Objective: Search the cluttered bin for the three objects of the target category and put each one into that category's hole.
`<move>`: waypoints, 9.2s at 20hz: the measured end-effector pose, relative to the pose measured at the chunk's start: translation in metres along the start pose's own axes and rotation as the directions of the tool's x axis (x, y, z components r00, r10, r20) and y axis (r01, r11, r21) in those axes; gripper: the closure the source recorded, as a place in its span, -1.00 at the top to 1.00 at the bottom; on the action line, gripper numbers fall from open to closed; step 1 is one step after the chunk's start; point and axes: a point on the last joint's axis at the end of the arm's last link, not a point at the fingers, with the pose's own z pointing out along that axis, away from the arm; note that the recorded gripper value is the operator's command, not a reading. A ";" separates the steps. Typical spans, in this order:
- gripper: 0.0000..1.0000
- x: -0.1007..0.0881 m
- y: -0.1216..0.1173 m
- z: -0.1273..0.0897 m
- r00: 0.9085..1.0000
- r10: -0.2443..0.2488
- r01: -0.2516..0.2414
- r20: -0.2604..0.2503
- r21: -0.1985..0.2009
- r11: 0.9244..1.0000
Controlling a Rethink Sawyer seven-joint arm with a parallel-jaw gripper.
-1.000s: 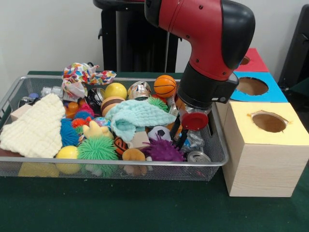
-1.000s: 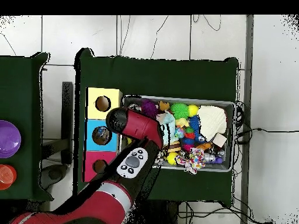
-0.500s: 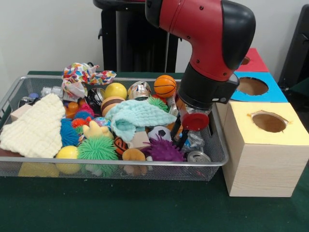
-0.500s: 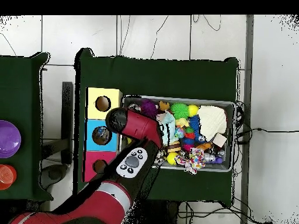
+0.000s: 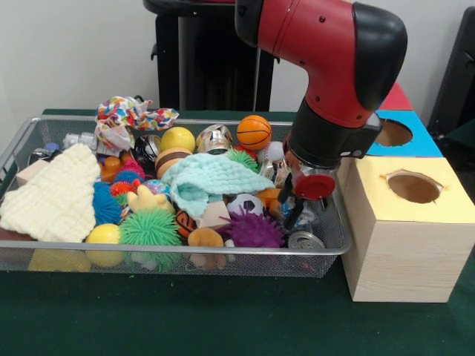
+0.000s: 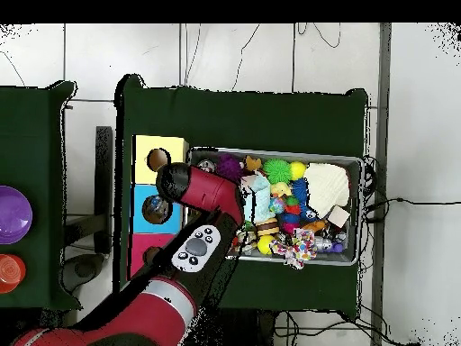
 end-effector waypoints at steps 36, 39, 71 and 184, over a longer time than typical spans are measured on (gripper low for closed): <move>1.00 -0.009 -0.002 0.000 0.994 0.054 -0.040 -0.093 0.146 0.988; 1.00 -0.009 -0.002 0.000 0.994 0.056 -0.042 -0.095 0.146 0.988; 1.00 -0.001 0.045 -0.026 1.000 -0.027 0.027 -0.006 0.029 0.999; 1.00 -0.015 -0.028 -0.051 0.986 0.161 -0.165 -0.039 -0.171 0.971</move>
